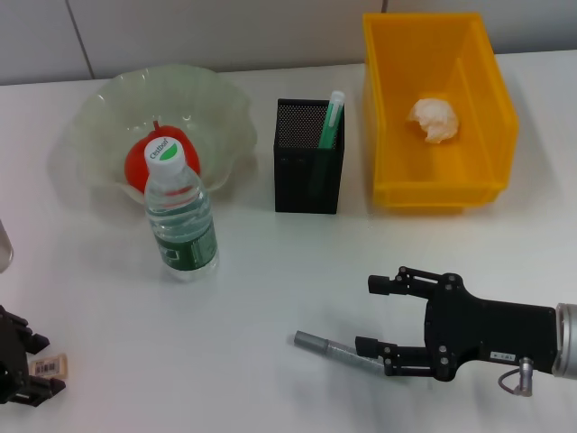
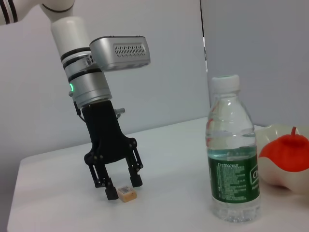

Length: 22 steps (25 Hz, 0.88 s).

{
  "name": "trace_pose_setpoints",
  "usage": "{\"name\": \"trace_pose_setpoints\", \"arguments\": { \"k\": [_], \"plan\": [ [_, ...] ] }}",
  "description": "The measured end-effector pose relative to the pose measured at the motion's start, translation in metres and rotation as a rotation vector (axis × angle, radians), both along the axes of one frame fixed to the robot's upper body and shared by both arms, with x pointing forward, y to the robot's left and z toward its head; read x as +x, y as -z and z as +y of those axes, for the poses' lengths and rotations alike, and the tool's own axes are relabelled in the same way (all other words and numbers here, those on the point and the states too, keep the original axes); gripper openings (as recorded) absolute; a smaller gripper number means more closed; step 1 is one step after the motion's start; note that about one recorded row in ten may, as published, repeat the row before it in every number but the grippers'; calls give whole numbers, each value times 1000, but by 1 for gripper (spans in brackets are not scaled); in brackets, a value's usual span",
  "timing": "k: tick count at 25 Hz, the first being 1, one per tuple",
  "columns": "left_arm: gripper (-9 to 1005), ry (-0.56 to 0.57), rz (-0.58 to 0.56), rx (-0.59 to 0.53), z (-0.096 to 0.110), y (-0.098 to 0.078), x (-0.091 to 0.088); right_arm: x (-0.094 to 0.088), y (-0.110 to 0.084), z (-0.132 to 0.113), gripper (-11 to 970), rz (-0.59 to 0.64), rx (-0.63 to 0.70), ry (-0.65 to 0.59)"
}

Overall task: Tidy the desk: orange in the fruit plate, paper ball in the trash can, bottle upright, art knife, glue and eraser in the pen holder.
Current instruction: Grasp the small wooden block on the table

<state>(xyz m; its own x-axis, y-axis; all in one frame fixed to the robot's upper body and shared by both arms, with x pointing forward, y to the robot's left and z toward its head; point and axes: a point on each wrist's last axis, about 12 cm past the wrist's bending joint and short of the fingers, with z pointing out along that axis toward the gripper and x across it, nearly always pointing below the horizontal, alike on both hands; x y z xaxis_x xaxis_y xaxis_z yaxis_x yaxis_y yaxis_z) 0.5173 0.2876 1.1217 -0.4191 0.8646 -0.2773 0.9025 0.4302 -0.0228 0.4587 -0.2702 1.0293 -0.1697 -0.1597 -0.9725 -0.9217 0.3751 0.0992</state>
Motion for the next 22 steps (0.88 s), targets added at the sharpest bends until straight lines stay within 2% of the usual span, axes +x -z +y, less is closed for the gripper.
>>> {"name": "trace_pose_setpoints", "arguments": {
  "k": [3,15,22],
  "plan": [
    [632,9,-1,2,-2,1,1,0,0,0,788,1,-1,1],
    [346,16,9,10,-2,3,2,1,1,1,789,3,-6,1],
    [285,24,26,8,-4,6,5,2,0,1,788,2,-6,-1]
  ]
}}
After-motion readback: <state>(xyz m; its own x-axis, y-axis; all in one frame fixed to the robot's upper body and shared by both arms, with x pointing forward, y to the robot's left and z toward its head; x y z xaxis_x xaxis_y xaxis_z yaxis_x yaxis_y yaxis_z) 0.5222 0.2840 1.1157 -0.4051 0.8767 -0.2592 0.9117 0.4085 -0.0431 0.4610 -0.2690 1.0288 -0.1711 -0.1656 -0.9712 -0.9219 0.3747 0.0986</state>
